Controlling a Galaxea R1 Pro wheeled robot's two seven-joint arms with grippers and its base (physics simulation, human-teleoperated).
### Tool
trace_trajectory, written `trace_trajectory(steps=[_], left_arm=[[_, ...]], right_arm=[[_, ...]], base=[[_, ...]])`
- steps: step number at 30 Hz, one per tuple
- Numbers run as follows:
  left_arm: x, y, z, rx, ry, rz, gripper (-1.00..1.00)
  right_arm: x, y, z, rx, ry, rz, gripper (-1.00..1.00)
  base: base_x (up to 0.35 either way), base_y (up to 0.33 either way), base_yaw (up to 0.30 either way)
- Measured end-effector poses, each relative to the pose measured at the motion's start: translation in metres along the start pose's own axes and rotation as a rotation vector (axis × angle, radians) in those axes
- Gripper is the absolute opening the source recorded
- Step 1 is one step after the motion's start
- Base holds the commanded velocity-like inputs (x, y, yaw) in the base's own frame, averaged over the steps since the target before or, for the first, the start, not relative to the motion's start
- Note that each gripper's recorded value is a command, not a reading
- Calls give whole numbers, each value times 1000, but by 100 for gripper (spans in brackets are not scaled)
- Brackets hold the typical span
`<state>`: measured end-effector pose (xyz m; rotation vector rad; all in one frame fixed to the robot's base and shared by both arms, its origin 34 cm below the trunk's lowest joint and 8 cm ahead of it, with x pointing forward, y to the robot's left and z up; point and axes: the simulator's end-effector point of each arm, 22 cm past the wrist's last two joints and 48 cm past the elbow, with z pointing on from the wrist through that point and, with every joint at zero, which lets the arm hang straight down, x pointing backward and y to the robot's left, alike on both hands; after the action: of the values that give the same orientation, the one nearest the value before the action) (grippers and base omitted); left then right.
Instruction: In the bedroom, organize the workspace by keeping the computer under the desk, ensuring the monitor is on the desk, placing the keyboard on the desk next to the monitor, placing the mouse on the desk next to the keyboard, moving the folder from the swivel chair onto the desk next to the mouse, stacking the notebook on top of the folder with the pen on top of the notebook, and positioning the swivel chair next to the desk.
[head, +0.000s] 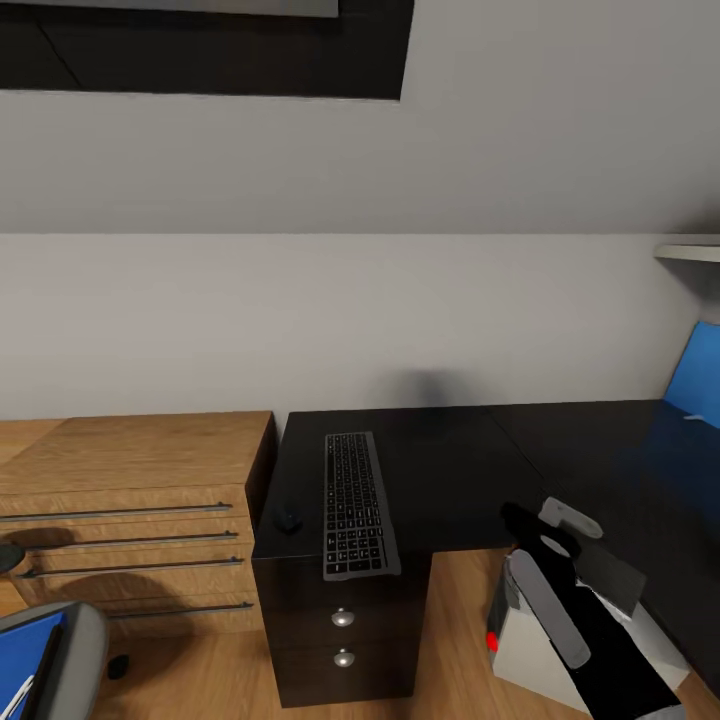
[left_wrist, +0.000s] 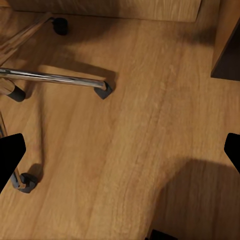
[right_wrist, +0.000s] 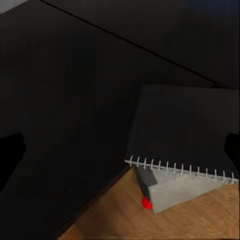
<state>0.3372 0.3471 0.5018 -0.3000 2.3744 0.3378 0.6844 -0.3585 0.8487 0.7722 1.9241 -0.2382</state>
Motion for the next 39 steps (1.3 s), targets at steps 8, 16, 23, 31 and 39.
trace_trajectory(steps=[8,16,23,31,39], left_arm=[[-1,2,0,-3,-2,0,100],[-2,2,1,-4,-6,-2,100],[-2,3,1,-4,-6,-3,100],[-2,3,1,-6,-7,-5,100],[-2,5,1,-16,-8,-12,100]], right_arm=[[27,44,-29,-96,28,-37,100],[32,39,-31,-53,25,-41,100],[31,37,-31,-43,21,-35,100],[32,38,-32,-44,21,-34,100],[42,36,-27,-46,44,-38,100]], base=[[0,0,0],[-98,83,-50],[-245,217,-158],[-238,205,-25],[-54,32,-1]])
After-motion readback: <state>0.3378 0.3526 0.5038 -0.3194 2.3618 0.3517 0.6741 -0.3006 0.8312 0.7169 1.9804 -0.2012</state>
